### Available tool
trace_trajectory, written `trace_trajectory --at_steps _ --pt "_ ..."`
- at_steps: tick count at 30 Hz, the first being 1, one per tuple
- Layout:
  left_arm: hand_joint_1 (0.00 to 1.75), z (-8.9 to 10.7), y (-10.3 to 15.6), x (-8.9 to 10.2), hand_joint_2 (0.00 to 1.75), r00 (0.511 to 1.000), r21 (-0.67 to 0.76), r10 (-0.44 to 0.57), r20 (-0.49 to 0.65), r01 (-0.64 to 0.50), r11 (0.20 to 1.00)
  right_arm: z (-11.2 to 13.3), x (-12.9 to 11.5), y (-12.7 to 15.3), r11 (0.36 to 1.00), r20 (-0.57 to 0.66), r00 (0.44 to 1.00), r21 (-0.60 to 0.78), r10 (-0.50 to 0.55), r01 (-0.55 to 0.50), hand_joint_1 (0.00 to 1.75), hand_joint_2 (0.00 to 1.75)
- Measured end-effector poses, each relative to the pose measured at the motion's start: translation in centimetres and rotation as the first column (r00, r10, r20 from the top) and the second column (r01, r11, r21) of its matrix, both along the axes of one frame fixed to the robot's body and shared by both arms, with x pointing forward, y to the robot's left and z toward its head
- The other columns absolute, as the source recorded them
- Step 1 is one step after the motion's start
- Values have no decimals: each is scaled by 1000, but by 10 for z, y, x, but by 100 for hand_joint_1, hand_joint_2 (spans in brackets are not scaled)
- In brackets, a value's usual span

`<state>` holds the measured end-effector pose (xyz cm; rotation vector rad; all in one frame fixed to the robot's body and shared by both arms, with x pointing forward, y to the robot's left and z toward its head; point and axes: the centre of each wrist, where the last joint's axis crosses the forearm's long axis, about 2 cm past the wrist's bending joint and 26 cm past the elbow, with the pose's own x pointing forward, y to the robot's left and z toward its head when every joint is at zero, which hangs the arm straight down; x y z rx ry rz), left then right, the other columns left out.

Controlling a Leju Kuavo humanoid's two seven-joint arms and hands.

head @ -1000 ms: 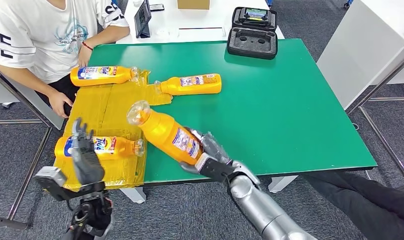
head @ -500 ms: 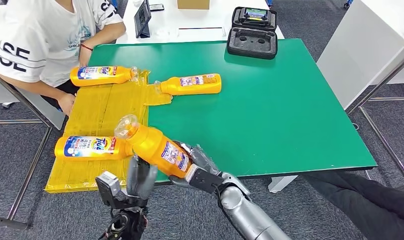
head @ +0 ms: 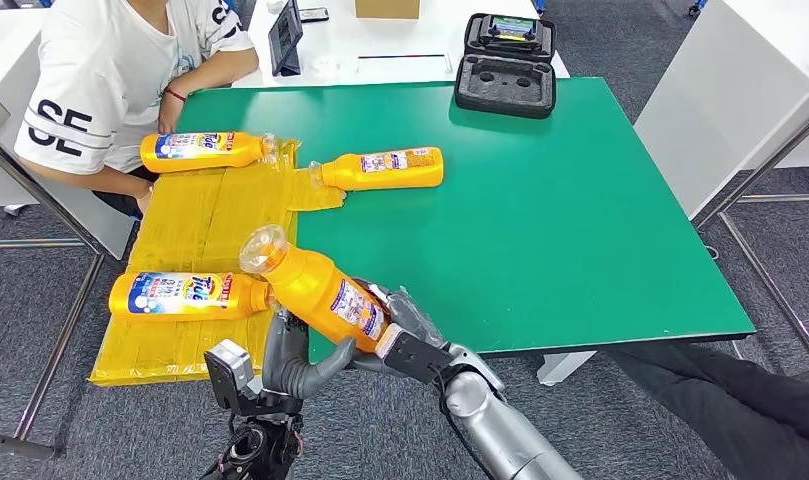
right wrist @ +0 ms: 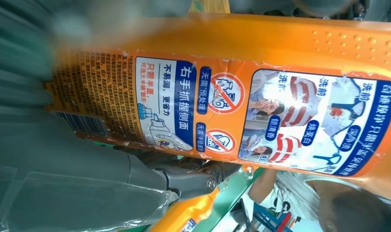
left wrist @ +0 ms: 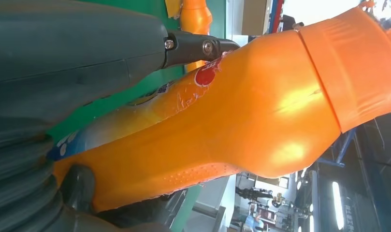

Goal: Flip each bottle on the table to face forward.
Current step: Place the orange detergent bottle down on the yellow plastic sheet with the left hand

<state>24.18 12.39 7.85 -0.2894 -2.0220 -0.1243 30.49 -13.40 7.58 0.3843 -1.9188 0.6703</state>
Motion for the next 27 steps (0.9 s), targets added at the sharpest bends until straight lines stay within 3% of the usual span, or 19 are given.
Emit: trace_trajectory --at_steps 18,27 --pt "0 1 -4 5 175 998 -8 -47 -36 46 999 -2 -4 0 999 -18 1000 -22 24 -24 175 175" --pt "0 -4 -6 9 175 983 -66 -98 -153 89 994 -4 -9 13 994 -47 995 -52 91 -94 175 175"
